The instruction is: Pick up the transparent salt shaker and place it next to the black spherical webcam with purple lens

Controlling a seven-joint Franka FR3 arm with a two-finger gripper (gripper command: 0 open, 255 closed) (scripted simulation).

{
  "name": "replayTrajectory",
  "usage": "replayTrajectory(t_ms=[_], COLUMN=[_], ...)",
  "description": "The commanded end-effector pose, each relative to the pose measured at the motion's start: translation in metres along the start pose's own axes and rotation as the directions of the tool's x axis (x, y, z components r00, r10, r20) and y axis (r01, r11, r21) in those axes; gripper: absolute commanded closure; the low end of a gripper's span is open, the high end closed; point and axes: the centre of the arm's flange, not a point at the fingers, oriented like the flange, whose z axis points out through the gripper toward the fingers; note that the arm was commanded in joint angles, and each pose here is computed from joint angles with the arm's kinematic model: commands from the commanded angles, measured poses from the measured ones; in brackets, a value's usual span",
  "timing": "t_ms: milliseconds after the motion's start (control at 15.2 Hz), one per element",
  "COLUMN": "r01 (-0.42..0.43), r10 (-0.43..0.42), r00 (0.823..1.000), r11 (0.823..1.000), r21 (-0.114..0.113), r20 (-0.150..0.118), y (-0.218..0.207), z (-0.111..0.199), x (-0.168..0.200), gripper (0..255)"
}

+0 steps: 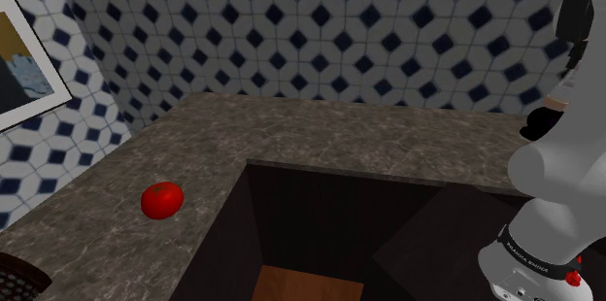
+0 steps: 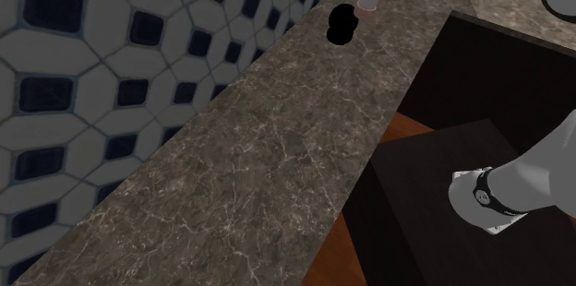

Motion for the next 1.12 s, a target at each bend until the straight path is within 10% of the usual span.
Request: replayTrajectory(t_ms=[0,1056], r01=[0.0,0.0], r10=[0.0,0.0], r00=[1.0,1.0], r11=[1.0,1.0], r21=[-0.001,-0.001], r20=[0.0,0.0], y=[-0.001,-0.009], z=[0.01,0.094], x=[-0.001,-0.004], gripper=[255,255])
